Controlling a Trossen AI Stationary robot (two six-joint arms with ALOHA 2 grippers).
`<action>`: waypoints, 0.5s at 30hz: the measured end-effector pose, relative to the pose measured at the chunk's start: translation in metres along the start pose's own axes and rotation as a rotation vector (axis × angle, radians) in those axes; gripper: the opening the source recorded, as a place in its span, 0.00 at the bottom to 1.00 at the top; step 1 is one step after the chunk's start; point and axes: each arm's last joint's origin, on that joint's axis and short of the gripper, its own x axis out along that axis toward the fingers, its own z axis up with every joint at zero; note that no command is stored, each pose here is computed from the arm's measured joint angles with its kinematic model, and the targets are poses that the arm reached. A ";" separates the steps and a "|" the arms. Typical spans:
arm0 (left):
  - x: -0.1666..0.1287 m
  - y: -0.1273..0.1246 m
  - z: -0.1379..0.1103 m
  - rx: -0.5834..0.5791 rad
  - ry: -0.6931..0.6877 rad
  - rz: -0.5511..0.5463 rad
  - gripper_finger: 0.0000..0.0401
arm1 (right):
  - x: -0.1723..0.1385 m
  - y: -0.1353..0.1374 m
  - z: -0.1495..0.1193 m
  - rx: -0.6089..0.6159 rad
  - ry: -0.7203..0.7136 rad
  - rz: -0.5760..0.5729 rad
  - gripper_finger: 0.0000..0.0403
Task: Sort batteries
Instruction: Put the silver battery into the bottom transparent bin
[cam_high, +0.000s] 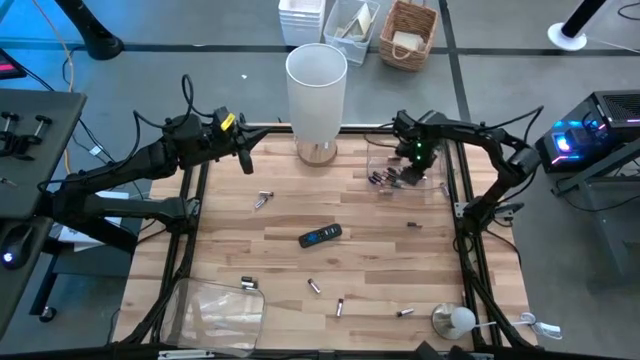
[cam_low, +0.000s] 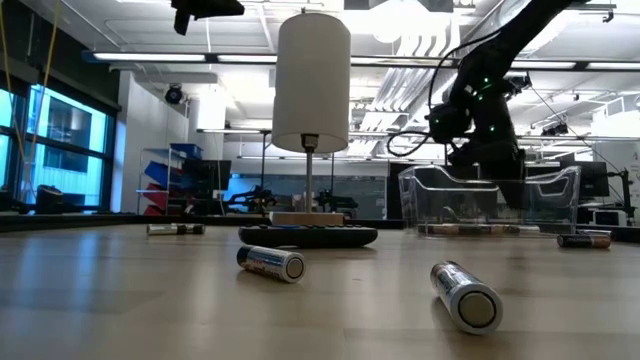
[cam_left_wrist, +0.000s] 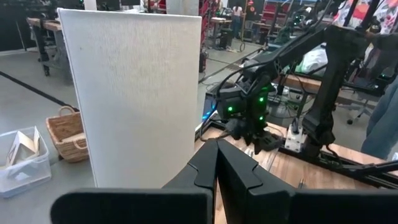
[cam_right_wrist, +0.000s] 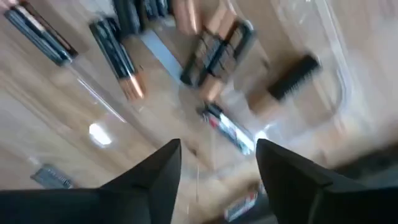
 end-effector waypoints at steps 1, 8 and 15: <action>0.000 0.000 0.000 0.000 0.000 0.000 0.00 | 0.002 0.002 0.002 -0.026 -0.004 -0.002 0.52; 0.000 0.000 0.000 0.001 0.000 0.007 0.00 | 0.024 0.005 0.013 -0.139 0.113 -0.066 0.52; 0.000 0.000 0.000 0.001 0.000 0.009 0.00 | 0.040 0.004 0.020 -0.199 0.204 -0.146 0.52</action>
